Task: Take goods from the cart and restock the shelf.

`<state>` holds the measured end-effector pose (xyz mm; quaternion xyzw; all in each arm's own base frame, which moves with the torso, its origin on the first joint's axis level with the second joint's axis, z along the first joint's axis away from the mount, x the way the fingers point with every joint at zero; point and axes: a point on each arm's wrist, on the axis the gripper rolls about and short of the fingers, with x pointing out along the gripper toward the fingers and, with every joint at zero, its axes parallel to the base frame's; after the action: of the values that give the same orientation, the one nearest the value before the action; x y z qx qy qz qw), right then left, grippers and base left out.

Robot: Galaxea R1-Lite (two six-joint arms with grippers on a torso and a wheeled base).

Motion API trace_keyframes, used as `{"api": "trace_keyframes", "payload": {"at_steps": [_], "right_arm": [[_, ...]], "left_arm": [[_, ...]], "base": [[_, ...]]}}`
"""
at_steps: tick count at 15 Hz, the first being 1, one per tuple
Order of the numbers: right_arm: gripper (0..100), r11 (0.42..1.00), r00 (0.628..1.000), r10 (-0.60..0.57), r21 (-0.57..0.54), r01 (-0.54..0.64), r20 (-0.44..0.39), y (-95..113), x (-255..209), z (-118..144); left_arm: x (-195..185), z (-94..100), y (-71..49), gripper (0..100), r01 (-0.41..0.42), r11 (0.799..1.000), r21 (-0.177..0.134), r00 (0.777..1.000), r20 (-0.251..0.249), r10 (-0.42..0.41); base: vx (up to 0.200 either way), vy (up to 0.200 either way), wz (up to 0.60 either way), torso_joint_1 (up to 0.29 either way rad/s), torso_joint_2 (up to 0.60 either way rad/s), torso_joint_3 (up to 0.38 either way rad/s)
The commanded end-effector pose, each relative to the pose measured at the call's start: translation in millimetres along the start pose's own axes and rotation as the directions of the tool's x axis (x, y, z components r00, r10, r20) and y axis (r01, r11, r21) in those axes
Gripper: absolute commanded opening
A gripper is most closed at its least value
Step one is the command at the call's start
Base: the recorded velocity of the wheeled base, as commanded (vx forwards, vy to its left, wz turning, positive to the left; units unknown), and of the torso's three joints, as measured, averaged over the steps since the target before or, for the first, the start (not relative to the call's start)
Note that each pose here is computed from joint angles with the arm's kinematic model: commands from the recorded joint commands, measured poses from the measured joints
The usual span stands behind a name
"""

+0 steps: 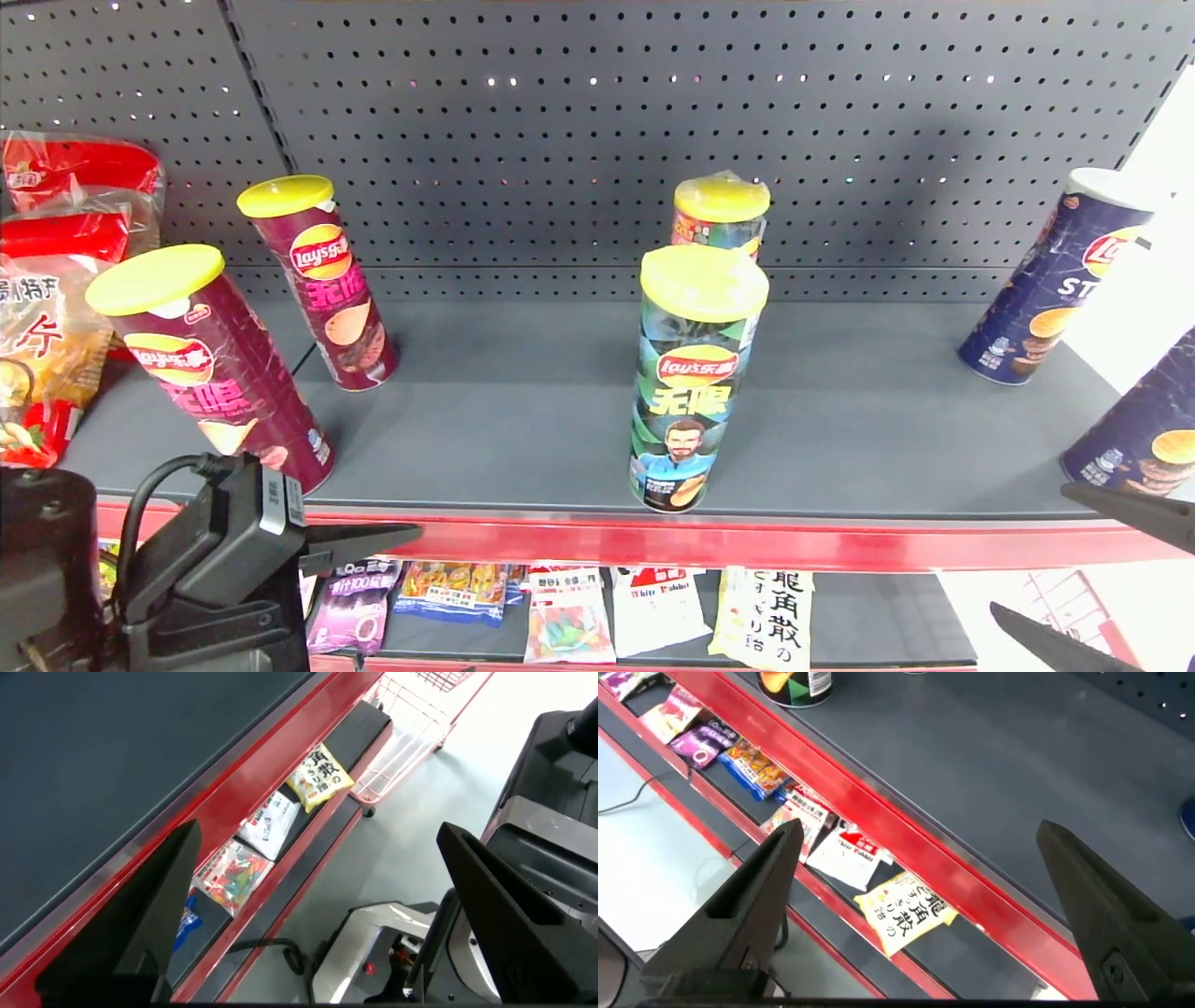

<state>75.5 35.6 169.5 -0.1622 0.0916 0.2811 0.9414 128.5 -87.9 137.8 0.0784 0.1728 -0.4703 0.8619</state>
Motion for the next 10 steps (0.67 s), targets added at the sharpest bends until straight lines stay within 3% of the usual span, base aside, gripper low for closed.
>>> {"api": "trace_keyframes", "payload": {"at_steps": [1,3,10], "right_arm": [[100,1.0,1.0,0.002,0.0,-0.002,-0.005,0.2,0.6,-0.9],[100,1.0,1.0,0.003,0.001,-0.003,-0.008,0.5,0.7,-1.8],[100,1.0,1.0,0.013,0.005,-0.013,0.0,1.0,0.2,-1.6]], "left_arm": [[2.0,0.8,1.0,100,0.001,1.0,-0.001,1.0,-0.003,-0.001],[3.7,1.2,1.9,100,0.001,1.0,-0.005,1.0,-0.008,-0.002],[11.1,7.8,6.5,100,-0.006,1.0,-0.004,1.0,-0.007,0.006]], "base": [[0.0,0.0,0.0,0.0,0.0,0.0],[0.0,0.0,-0.6,0.0,0.01,0.005],[0.0,0.0,0.0,0.0,0.0,0.0]]}}
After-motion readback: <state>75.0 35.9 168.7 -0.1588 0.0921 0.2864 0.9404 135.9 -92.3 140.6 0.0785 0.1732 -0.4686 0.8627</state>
